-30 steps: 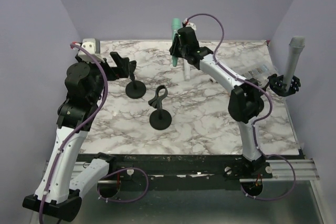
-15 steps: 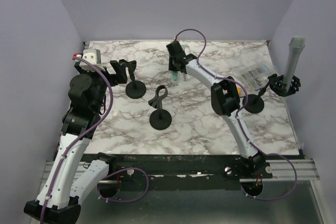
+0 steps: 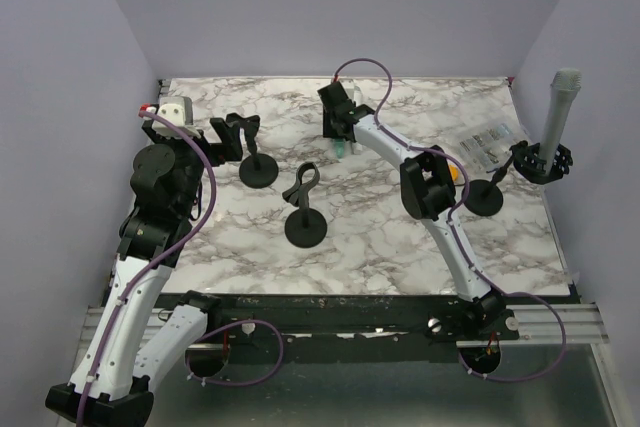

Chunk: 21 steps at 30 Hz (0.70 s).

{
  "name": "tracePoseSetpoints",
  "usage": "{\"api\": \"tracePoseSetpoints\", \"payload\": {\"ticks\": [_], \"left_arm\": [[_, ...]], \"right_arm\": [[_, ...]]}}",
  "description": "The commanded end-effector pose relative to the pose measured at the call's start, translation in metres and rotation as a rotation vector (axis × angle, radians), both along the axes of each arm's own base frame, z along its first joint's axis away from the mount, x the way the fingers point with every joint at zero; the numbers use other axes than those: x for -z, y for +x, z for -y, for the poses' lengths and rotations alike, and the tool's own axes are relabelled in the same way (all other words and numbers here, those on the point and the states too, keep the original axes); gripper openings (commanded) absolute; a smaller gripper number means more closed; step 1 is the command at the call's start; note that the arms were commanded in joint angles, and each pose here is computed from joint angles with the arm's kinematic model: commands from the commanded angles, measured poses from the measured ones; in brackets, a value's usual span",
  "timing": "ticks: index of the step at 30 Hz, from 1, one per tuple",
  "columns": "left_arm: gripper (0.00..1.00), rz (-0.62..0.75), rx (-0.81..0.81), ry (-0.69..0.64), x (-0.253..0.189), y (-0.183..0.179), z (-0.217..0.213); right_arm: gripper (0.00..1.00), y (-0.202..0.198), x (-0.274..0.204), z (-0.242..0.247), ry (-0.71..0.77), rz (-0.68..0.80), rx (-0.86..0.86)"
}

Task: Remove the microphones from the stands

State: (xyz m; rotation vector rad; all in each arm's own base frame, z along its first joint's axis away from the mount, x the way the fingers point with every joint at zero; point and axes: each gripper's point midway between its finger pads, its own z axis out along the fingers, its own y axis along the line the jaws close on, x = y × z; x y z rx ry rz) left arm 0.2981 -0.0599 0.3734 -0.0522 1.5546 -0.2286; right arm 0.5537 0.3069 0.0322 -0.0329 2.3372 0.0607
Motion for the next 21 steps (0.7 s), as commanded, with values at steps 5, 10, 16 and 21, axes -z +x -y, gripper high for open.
{"api": "tracePoseSetpoints", "payload": {"ticks": [5, 10, 16, 21], "left_arm": [[0.98, 0.024, 0.021, 0.008, -0.003, -0.001, 0.002], [0.98, 0.023, 0.028, 0.006, -0.002, -0.001, 0.004], [0.98, 0.026, 0.032, 0.007, -0.002, -0.003, 0.005], [0.99, 0.034, 0.039, 0.011, -0.003, -0.005, 0.008]], "right_arm": [[0.62, -0.004, -0.018, -0.008, 0.005, -0.013, -0.05], [0.65, -0.01, -0.096, -0.007, 0.054, 0.063, -0.062], [0.7, -0.046, -0.181, 0.016, 0.114, 0.163, -0.075], [0.73, -0.091, -0.224, 0.037, 0.172, 0.222, -0.123]]}}
